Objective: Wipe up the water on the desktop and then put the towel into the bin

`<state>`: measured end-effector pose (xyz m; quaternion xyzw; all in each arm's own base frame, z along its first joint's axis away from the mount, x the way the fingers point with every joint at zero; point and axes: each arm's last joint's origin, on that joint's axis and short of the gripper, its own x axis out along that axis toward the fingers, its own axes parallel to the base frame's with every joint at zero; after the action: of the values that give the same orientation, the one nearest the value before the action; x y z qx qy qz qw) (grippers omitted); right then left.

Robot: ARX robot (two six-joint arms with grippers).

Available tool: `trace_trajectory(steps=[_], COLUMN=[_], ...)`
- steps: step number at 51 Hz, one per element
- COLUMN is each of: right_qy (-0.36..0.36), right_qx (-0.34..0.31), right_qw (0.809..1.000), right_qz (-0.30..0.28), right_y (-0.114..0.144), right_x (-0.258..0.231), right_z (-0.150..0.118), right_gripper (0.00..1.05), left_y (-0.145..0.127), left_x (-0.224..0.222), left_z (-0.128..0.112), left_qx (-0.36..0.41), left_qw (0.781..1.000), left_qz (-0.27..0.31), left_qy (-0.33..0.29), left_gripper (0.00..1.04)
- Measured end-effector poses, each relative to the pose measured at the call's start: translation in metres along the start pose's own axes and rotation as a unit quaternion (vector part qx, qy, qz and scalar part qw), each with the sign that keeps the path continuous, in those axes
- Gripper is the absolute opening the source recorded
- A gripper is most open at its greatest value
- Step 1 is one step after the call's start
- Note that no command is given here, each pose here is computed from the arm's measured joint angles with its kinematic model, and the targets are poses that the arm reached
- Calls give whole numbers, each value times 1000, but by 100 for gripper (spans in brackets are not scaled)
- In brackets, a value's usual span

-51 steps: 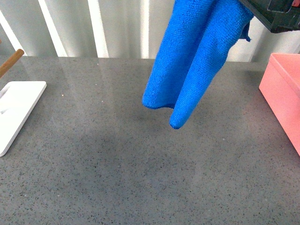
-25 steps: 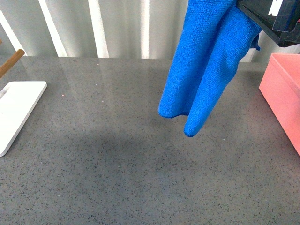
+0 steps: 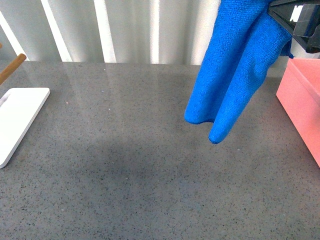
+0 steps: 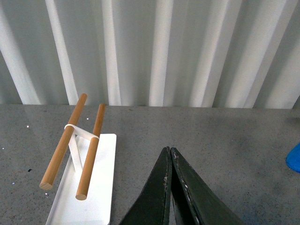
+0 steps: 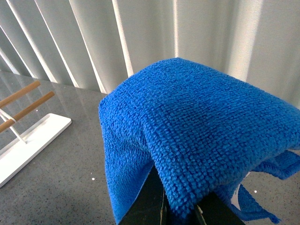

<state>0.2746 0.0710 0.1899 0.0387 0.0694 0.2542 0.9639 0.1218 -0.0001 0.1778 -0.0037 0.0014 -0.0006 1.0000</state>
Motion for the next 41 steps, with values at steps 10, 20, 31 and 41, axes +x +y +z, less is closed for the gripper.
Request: trace_trajectory(steps=[10,20,31,41], right_qy=[0,2,3,3], right_qx=[1,0,0,0], right_qw=[1000,1000,1000,1000], right_qz=[-2,0,1,1], right_y=[0,3,3,3], right_x=[0,2,2,2], right_z=[0,-2,-2,-2], right_gripper=[3,3,3,3], left_y=[0,0,0,0], left_x=[-4,-9,-13,-24], left_z=[-5,-3,-4,-8], left_qx=[0,0,0,0], left_qw=[1000,1000,1000,1000], left_qz=[0,0,0,0], left_qy=[-6,-15,-15,-5], left_gripper=[3,3,3,3])
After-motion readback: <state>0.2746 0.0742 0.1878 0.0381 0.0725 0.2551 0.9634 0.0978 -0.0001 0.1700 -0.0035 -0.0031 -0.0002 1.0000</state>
